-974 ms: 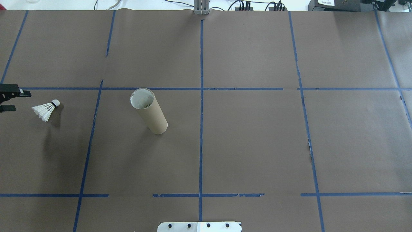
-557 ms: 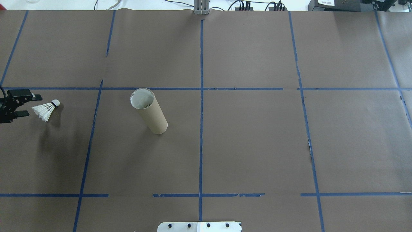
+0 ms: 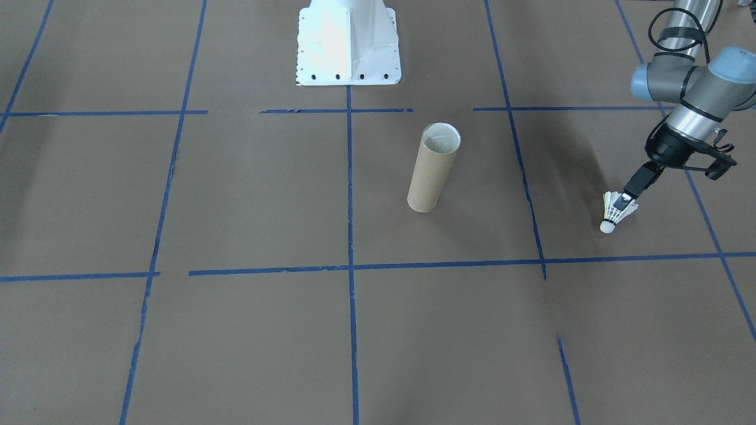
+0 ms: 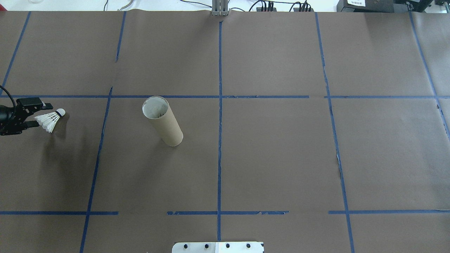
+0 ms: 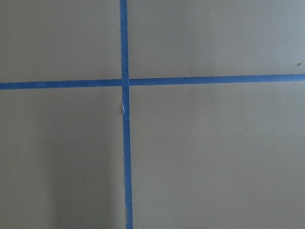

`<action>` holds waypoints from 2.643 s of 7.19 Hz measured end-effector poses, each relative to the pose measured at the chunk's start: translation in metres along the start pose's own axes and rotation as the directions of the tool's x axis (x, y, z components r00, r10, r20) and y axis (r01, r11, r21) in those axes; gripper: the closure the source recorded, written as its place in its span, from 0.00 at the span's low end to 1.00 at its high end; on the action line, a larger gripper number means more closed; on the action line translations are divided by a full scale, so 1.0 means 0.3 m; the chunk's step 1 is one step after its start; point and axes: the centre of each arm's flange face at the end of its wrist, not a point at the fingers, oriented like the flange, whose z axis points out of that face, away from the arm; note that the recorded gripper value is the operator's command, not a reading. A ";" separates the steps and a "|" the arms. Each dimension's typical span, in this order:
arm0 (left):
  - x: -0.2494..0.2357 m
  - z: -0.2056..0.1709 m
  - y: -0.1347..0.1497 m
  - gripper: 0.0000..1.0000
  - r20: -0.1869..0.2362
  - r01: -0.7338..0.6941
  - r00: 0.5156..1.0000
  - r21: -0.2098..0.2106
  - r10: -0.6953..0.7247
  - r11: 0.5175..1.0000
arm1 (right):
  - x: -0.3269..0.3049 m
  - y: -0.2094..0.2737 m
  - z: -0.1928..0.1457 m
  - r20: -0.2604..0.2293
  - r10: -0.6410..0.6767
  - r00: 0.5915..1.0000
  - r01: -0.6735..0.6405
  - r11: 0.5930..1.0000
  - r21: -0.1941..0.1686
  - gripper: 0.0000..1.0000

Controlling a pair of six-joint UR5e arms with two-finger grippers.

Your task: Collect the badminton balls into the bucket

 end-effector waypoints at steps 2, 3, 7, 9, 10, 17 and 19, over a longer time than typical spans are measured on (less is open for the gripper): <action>0.003 0.024 0.000 0.87 0.003 -0.001 1.000 0.002 0.001 1.000 | 0.000 0.000 0.000 0.000 0.001 1.000 -0.001 1.000 0.000 0.00; 0.004 0.028 -0.003 1.00 0.002 -0.002 1.000 0.009 0.002 1.000 | 0.000 0.000 0.000 0.000 0.000 1.000 0.000 1.000 0.000 0.00; 0.064 0.006 0.038 1.00 -0.023 -0.030 0.999 -0.067 0.029 0.997 | 0.000 0.000 0.000 0.000 0.000 1.000 0.000 1.000 0.000 0.00; 0.170 -0.092 0.065 1.00 -0.046 -0.042 0.998 -0.216 0.032 0.976 | 0.000 0.000 0.000 0.000 0.000 1.000 0.000 1.000 0.000 0.00; 0.255 -0.163 0.060 1.00 -0.041 -0.033 0.999 -0.262 0.023 0.964 | 0.000 0.000 0.000 0.000 0.000 1.000 0.000 1.000 0.000 0.00; 0.888 -0.679 0.283 1.00 0.012 -0.314 0.944 -0.268 0.329 0.911 | 0.000 0.000 0.000 0.000 0.000 1.000 0.000 1.000 0.000 0.00; 1.035 -0.718 0.317 1.00 0.044 -0.372 0.919 -0.234 0.392 0.898 | 0.000 0.000 0.000 0.000 0.000 1.000 0.000 1.000 0.000 0.00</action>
